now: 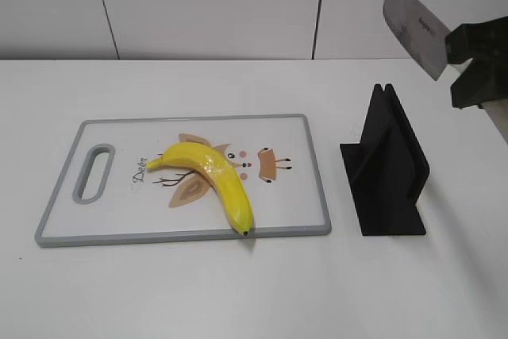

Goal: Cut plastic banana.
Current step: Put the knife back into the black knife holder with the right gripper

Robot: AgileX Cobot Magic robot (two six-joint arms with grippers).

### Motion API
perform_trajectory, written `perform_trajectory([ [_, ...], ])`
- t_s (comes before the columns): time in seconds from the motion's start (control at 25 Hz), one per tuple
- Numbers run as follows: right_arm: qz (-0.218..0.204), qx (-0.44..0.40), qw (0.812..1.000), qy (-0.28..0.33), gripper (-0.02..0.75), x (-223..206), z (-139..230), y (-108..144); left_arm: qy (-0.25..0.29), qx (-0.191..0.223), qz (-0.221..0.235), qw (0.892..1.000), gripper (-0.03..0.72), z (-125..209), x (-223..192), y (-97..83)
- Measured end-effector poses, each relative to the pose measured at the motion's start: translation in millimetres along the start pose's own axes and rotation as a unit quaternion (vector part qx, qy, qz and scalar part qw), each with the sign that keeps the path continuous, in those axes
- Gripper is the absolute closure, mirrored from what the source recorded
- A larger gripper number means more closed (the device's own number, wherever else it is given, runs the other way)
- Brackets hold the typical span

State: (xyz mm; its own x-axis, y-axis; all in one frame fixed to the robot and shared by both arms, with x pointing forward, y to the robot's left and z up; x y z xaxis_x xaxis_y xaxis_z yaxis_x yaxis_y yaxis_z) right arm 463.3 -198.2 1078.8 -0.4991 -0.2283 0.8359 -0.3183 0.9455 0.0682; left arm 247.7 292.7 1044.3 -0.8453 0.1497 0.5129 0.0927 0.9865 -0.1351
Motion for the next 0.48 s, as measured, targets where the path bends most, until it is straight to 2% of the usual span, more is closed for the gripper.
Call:
perform_trajectory([
  [0.48, 0.011, 0.002, 0.997, 0.07, 0.573, -47, 0, -1, -0.019, 0.006, -0.006, 1.0, 0.136, 5, 5, 1.8],
])
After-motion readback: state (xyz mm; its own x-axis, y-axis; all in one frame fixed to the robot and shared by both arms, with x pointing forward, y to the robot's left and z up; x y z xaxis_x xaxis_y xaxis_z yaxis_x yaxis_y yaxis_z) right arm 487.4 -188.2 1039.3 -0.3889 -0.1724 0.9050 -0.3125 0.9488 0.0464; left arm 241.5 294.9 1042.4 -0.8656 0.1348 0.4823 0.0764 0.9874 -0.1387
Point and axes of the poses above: a point on each arm's last joint axis where the gripper is mounted, x pointing back along that axis away from the gripper, y along the wrist's bending axis when the last joint is at zero, z = x × y, the point moved 1 cm from there along -x, pointing out along that axis toward the gripper, and after that the axes turned 14 degrees about x, right-handed, at the moved point
